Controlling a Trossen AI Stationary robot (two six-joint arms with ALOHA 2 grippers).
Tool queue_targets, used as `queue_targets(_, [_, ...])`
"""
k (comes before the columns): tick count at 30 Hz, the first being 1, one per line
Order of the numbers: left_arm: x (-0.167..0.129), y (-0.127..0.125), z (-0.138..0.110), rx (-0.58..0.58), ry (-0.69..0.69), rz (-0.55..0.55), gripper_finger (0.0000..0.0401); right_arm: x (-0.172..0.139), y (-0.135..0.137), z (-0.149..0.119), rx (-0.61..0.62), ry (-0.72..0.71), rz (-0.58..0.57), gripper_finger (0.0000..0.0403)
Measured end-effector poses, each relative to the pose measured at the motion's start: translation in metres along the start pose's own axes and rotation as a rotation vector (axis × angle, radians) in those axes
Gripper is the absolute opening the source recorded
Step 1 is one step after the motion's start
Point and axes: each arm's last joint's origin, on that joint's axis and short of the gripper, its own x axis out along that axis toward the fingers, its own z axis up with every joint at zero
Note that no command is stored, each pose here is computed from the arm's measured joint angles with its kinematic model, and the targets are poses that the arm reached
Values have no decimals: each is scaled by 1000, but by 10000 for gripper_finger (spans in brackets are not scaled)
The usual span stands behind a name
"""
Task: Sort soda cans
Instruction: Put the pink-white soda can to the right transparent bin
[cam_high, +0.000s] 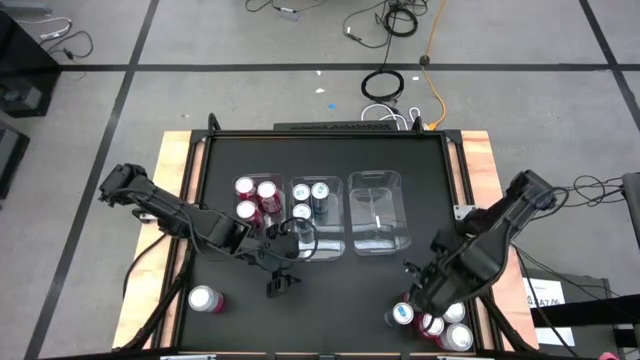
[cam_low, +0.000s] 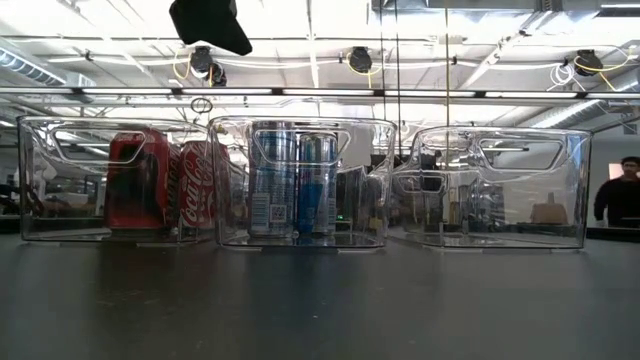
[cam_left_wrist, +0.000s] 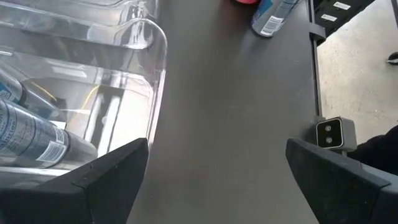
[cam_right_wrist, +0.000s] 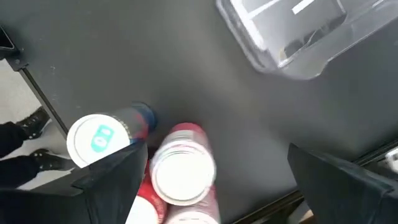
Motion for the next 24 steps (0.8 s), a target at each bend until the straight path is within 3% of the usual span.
queue_targets(13, [0, 0, 0, 53, 0, 0, 388, 15, 10, -44, 132, 11, -64, 380])
queue_targets(19, [0, 0, 0, 55, 0, 1, 388, 29, 17, -46, 123, 12, -10, 380])
queue_targets(24, [0, 0, 0, 52, -1, 0, 388, 40, 15, -50, 118, 52, -32, 380])
